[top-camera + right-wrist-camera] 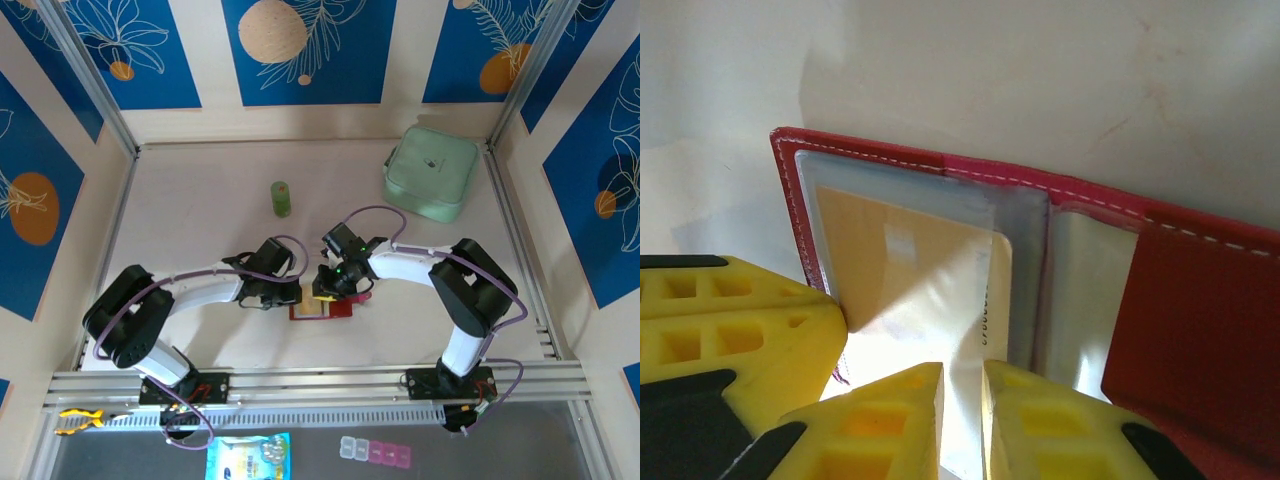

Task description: Take the credit cards out of the card holder

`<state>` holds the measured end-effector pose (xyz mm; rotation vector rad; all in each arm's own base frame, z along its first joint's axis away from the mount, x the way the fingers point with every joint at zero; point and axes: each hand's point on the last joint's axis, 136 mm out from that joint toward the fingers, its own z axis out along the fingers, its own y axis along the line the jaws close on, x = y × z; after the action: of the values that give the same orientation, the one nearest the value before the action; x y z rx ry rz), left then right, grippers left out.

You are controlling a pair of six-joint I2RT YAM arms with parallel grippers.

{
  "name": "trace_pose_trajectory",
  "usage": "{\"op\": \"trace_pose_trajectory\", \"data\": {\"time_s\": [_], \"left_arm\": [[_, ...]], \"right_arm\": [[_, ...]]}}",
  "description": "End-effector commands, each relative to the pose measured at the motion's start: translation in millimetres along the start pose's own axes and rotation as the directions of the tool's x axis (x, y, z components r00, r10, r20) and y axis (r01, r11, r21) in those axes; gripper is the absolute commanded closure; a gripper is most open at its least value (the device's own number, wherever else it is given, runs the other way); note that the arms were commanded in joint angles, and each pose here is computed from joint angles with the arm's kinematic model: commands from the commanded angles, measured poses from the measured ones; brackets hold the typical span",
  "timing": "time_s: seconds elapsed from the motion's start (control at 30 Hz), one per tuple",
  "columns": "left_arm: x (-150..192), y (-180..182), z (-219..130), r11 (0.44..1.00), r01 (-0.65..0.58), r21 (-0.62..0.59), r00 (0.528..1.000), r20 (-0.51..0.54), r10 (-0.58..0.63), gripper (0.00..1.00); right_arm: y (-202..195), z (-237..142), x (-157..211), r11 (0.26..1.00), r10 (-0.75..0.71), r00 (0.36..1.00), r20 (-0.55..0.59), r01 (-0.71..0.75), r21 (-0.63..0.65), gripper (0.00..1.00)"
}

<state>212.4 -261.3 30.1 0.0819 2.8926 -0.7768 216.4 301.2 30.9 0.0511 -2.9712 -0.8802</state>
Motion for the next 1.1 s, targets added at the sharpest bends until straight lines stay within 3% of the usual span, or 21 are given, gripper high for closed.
{"op": "trace_pose_trajectory", "data": {"time_s": [0.0,0.47,0.7,1.07], "left_arm": [[13.5,14.2,3.2,0.999,0.001,-0.05,0.999,-0.034,-0.002,0.9],[13.7,14.8,2.8,0.999,0.002,-0.053,0.999,-0.034,-0.003,0.9],[13.3,13.9,1.1,0.999,-0.002,-0.049,1.0,-0.03,0.001,0.87],[13.0,12.4,-1.8,0.999,-0.001,-0.043,1.0,-0.022,0.0,0.86]], "right_arm": [[-2.8,5.2,7.7,1.0,0.024,0.999,-0.042,-0.025,-0.007,0.83],[-7.4,8.0,10.7,0.999,0.033,0.998,-0.055,-0.033,-0.002,0.84],[-24.4,3.0,10.2,0.995,0.047,0.999,-0.026,-0.044,0.089,0.71],[-22.0,-10.5,3.9,0.994,0.003,1.0,0.018,-0.005,0.112,0.69]]}}
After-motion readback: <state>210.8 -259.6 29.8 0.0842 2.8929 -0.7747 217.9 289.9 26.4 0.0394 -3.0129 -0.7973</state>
